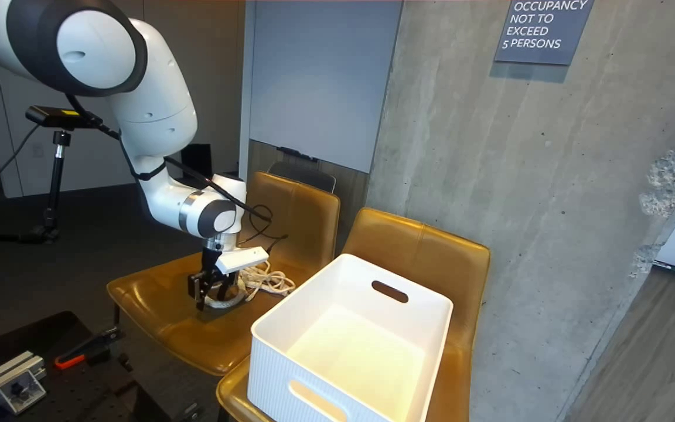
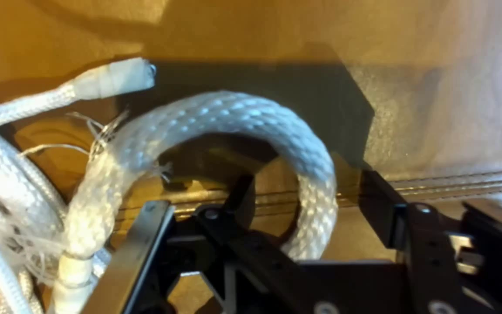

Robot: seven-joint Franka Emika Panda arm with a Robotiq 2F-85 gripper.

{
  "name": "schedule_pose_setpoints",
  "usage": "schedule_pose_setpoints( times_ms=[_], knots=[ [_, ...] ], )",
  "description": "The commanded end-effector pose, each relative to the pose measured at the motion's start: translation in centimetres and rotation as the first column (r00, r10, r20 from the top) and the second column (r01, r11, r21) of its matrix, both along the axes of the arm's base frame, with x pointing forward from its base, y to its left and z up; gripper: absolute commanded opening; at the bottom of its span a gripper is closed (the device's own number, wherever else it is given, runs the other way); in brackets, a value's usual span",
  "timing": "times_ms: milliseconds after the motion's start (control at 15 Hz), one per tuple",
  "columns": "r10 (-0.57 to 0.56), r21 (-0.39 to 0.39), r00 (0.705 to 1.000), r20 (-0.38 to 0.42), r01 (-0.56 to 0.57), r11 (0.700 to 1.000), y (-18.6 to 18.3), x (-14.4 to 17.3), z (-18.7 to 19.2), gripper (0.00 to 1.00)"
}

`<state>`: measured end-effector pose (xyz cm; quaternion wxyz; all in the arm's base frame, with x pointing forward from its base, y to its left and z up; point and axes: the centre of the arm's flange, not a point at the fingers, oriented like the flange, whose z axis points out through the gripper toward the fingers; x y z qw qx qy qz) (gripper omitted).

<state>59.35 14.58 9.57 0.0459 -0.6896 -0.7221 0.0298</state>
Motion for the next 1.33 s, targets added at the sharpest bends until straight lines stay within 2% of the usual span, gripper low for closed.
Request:
schedule_pose_setpoints(
  times_ms=[0, 267, 333, 533, 733, 933, 1267],
  knots=[
    [0.003, -0.024, 1.000, -0.001, -0.003, 1.000, 0.3, 1.6, -0.5, 0.35],
    [0.005, -0.041, 1.000, 0.000, -0.005, 0.999, -0.3, 1.9, -0.5, 0.05],
    [0.002, -0.046, 1.000, 0.001, -0.002, 0.999, -0.6, 2.1, -0.1, 0.01],
    [-0.024, -0.057, 1.000, 0.010, 0.024, 0.998, -2.0, 3.2, 2.2, 0.04],
    [-0.082, -0.080, 0.996, 0.040, 0.085, 0.993, -4.6, 5.0, 7.1, 0.04],
    [-0.158, -0.092, 0.983, 0.089, 0.166, 0.982, -7.5, 6.3, 14.1, 0.04],
    [-0.260, -0.079, 0.938, 0.229, 0.284, 0.956, -12.8, 8.9, 26.9, 0.04]
  ],
)
